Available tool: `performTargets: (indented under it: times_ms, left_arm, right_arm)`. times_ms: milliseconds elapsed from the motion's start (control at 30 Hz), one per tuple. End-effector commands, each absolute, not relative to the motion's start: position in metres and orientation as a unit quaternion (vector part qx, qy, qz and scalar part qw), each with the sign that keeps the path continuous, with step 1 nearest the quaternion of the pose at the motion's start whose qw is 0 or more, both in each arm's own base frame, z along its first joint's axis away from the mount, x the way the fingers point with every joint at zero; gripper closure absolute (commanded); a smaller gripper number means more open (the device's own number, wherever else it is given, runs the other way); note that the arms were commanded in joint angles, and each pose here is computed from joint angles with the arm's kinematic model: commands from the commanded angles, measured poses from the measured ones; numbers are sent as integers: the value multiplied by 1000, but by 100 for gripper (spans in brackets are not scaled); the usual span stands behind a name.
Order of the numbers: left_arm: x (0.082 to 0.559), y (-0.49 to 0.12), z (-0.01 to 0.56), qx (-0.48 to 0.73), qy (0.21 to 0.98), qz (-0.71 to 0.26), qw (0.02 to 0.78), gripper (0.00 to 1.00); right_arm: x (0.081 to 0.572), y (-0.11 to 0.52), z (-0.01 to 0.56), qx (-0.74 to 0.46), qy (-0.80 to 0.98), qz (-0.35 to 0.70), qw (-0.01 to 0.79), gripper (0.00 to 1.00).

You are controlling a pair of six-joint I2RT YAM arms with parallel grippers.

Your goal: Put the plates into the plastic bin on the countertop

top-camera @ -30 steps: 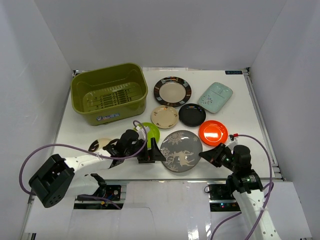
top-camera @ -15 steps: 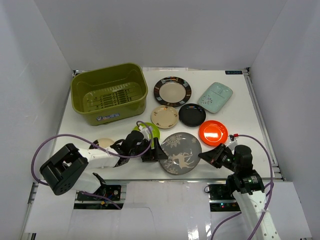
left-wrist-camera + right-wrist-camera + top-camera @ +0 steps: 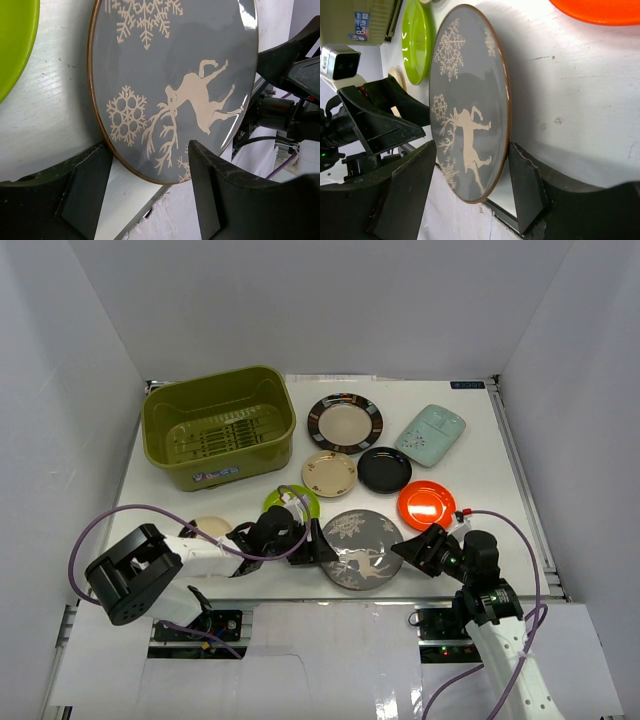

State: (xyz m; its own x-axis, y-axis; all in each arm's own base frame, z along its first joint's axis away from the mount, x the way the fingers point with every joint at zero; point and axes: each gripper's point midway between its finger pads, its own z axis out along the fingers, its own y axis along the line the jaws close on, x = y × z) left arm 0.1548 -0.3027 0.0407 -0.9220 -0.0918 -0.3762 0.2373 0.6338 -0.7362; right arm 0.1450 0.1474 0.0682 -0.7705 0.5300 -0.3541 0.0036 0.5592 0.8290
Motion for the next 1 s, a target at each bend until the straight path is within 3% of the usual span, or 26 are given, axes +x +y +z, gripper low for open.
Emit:
performTargets:
  times_ms: [0,833,967]
  left_arm:
    - [146,-289,17,34,904,-387,177,27]
    - [152,-278,21,25,907,-360,218,28]
    - [154,-283,25,32,903,-366,223,28]
  right_arm:
    - [121,147,-20,189,864,417,211,34]
    - [96,143,-64,242,883,373,148,36]
    - [92,143,-64,236,890,362,141,41]
